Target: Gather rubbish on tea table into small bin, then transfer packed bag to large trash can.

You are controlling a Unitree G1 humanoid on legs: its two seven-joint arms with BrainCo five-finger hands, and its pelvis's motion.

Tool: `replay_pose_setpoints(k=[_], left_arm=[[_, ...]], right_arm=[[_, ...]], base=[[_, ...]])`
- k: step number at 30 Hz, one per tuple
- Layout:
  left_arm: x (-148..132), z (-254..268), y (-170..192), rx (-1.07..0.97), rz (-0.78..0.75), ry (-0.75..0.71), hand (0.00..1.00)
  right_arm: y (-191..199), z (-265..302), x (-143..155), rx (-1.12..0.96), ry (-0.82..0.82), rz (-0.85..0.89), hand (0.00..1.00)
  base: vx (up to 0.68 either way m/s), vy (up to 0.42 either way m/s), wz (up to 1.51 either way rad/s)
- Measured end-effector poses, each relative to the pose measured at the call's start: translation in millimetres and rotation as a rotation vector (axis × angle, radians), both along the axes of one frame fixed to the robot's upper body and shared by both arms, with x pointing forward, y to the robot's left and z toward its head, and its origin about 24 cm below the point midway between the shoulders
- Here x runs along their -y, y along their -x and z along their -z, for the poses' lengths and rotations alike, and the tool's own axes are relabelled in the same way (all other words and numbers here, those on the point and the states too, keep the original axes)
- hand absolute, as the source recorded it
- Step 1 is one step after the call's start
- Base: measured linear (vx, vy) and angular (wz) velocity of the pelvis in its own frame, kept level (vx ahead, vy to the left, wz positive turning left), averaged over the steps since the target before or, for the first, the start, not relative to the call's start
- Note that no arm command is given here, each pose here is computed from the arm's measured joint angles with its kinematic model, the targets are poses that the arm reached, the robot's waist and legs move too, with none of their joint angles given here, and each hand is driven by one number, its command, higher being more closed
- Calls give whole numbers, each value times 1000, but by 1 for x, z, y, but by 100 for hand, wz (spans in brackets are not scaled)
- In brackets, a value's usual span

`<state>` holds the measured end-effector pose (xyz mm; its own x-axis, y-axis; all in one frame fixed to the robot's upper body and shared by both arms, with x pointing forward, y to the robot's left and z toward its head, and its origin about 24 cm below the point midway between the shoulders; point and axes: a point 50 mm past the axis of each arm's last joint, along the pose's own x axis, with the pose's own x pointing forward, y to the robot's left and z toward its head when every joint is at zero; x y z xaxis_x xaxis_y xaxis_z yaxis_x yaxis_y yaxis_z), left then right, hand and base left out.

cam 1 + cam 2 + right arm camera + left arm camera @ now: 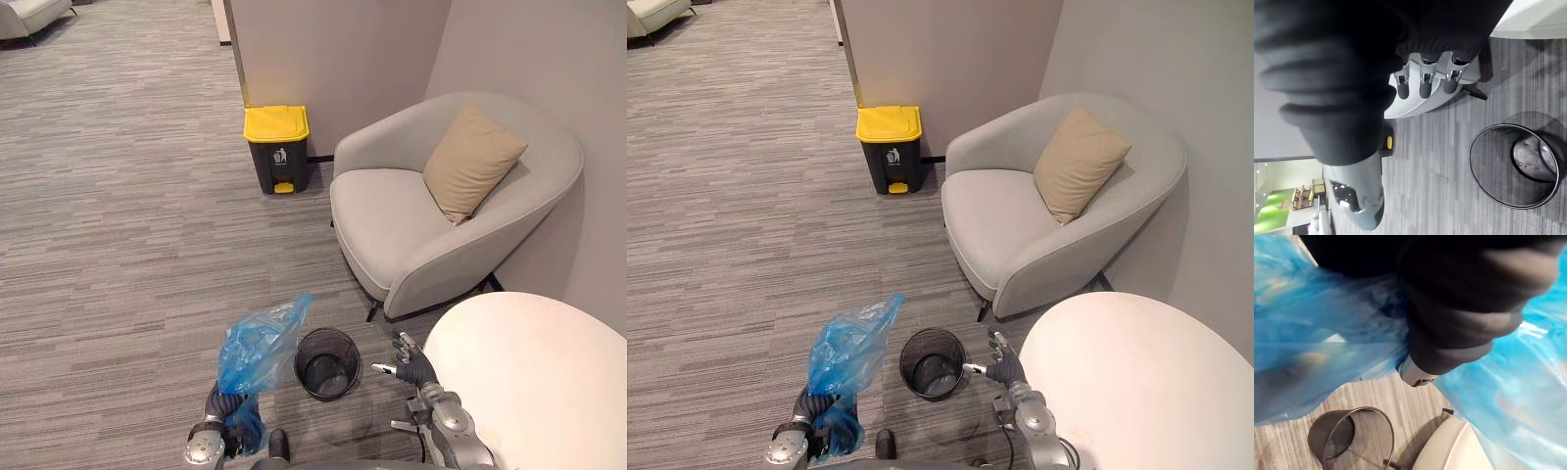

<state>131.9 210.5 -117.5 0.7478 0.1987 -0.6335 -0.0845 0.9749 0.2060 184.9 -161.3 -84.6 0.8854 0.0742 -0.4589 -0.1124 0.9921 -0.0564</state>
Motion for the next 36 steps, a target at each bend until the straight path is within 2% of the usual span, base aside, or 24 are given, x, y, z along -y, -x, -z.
replay_pose_setpoints(k=[8, 13, 19, 26, 32, 36], left_arm=[[5, 2, 1, -7, 16, 28, 100], [13, -11, -26, 81, 53, 40, 100], [15, -33, -46, 214, 49, 50, 100], [35, -26, -29, 187, 14, 127, 100], [42, -47, -56, 302, 51, 122, 100], [31, -38, -58, 248, 75, 80, 100]], right_arm=[[-4, 1, 0, -7, 30, -8, 0], [-23, -21, -8, 110, 34, -9, 0], [-21, -30, -20, 156, 8, -35, 0], [-24, -42, -14, 216, 46, -19, 0], [-28, -47, -3, 239, 60, 50, 0], [-26, -32, 1, 169, 57, 92, 0]], base=[[-13, 12, -17], [-70, 23, -18], [-53, -68, 40], [-135, -74, 25], [-36, 50, 56], [-35, 179, 54]])
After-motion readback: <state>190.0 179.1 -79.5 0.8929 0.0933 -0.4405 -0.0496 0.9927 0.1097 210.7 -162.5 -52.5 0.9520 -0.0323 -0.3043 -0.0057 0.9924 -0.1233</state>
